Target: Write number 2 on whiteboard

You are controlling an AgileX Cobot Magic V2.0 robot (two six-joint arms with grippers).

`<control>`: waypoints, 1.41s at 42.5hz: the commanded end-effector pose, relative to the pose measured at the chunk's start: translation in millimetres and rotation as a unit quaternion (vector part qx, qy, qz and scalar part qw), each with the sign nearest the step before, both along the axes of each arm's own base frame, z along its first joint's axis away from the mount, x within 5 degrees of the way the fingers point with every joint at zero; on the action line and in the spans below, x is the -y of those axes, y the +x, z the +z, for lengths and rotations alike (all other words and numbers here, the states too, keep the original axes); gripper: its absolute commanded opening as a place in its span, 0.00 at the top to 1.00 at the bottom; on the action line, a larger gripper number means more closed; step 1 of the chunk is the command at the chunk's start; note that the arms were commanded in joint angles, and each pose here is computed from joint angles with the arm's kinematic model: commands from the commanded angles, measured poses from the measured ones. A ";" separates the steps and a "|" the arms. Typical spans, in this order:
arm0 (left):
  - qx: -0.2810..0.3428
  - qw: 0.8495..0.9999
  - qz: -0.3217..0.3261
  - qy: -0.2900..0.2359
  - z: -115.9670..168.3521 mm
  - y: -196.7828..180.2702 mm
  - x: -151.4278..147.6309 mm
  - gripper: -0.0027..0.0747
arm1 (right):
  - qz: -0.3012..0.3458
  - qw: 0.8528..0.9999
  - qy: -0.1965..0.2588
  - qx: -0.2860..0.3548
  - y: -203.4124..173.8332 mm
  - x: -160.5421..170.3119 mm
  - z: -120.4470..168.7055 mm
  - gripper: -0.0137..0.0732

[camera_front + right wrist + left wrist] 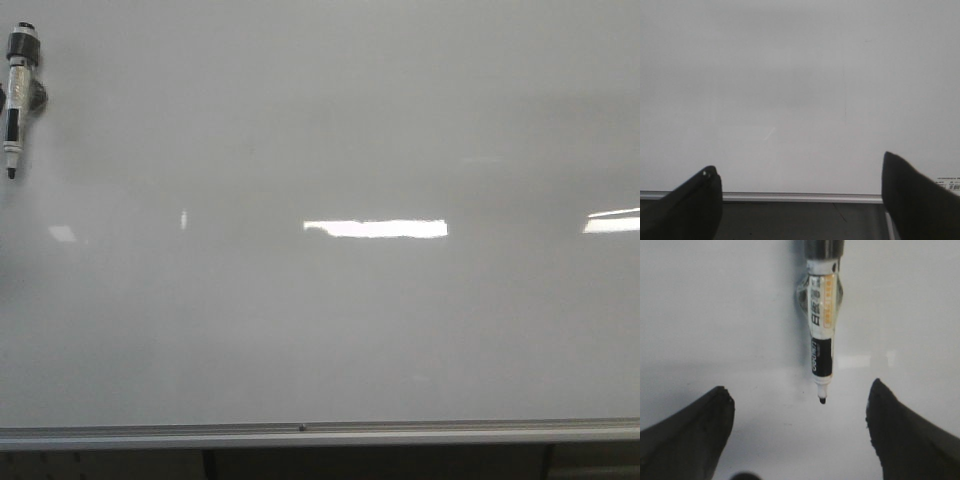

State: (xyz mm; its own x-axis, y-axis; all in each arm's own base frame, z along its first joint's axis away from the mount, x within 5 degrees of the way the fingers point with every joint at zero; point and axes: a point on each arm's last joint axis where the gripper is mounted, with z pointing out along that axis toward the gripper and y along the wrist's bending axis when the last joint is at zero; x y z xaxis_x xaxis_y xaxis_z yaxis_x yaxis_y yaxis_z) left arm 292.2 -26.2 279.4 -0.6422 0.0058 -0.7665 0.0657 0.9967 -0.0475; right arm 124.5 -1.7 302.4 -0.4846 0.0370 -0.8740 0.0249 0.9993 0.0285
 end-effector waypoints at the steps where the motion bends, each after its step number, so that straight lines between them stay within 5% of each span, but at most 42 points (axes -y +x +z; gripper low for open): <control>1: 0.067 0.998 0.008 -0.016 18.0 16.4 1.5 0.29 | 0.001 0.999 -0.008 0.048 5.2 0.6 13.6 0.08; 10: 0.072 0.997 0.010 -0.016 7.7 40.4 3.3 0.31 | 0.001 0.999 -0.008 0.049 5.3 0.6 13.7 0.08; 26: 0.068 0.998 -0.005 -0.014 -6.0 56.4 14.6 0.49 | 0.001 0.999 -0.008 0.049 5.3 0.6 13.8 0.08; 47: 0.030 0.999 -0.018 0.003 -5.7 48.6 14.3 0.98 | 0.001 0.999 -0.008 0.049 5.3 0.6 13.8 0.08; 60: -0.045 0.992 -0.092 0.072 27.4 2.7 13.1 0.99 | 0.017 1.000 0.012 0.003 6.7 -3.9 27.1 0.08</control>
State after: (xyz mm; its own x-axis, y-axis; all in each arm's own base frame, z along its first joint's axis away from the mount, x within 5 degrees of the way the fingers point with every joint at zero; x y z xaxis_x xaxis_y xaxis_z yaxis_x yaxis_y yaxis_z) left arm 309.0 -36.8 272.2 -0.7339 0.1805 -0.6548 0.1995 0.9788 0.0462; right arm 125.2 0.0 308.2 -0.5239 0.0570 -0.8499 0.0199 0.9983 0.0546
